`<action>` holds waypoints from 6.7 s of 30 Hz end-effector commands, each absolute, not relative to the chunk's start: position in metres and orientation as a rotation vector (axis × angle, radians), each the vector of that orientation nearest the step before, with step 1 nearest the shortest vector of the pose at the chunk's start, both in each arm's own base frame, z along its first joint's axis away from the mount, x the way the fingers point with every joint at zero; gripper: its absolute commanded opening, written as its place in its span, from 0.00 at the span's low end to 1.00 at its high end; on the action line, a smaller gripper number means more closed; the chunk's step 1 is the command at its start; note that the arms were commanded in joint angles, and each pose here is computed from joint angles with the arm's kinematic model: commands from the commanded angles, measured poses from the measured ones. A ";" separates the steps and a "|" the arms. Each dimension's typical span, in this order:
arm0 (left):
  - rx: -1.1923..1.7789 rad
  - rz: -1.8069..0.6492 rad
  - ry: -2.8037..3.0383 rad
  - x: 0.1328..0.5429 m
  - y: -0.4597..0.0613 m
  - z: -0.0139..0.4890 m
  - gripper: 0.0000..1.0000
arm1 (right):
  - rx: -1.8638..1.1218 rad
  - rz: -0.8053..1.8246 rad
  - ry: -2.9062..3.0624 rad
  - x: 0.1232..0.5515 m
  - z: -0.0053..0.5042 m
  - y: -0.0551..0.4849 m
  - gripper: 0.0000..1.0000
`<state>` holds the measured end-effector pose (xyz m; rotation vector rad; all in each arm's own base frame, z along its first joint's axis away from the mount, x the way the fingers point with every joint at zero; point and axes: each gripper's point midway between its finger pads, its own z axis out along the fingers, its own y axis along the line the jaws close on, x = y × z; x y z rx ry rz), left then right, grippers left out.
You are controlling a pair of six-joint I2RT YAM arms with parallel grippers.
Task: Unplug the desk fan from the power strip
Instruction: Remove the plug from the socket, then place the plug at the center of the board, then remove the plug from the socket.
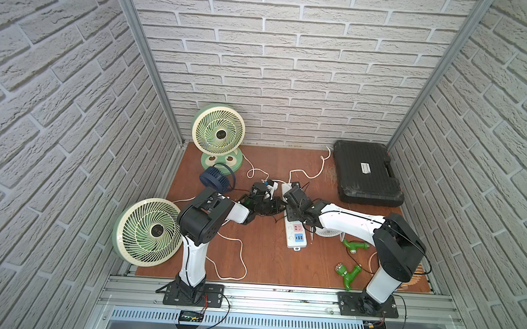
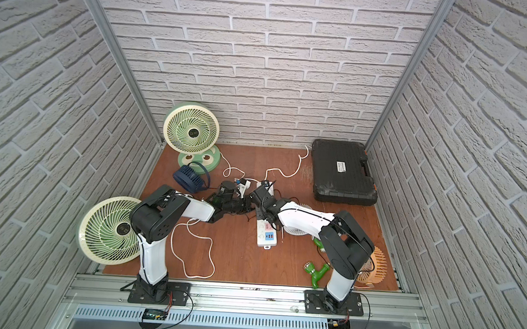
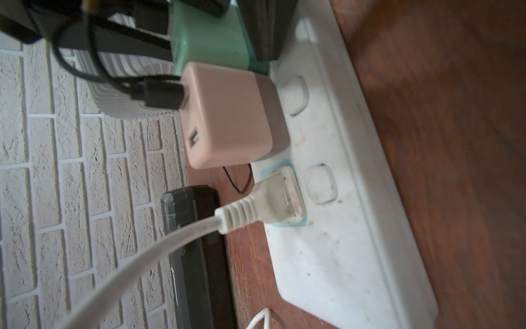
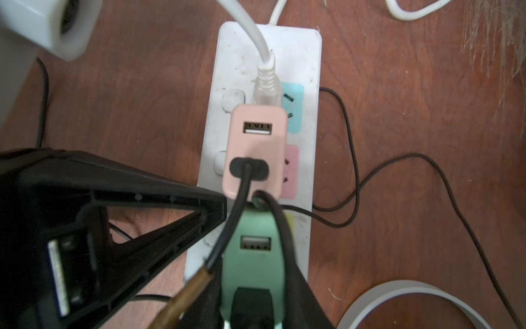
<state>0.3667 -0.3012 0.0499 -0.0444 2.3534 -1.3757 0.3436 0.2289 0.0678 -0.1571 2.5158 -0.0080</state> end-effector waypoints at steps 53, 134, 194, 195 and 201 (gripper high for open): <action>-0.046 -1.294 2.435 0.365 -0.295 0.029 0.00 | -0.130 -0.011 2.494 0.348 0.087 0.242 0.09; -0.036 -1.264 2.364 0.359 -0.276 0.069 0.00 | 0.113 0.145 2.373 0.381 0.178 0.127 0.10; -0.049 -1.324 2.268 0.370 -0.257 0.092 0.00 | -0.100 0.221 2.516 0.361 0.151 0.173 0.52; -0.052 -1.324 2.270 0.371 -0.257 0.091 0.00 | -0.113 0.225 2.522 0.359 0.148 0.177 0.51; -0.058 -1.323 2.281 0.372 -0.258 0.085 0.00 | -0.155 0.241 2.559 0.351 0.126 0.198 0.48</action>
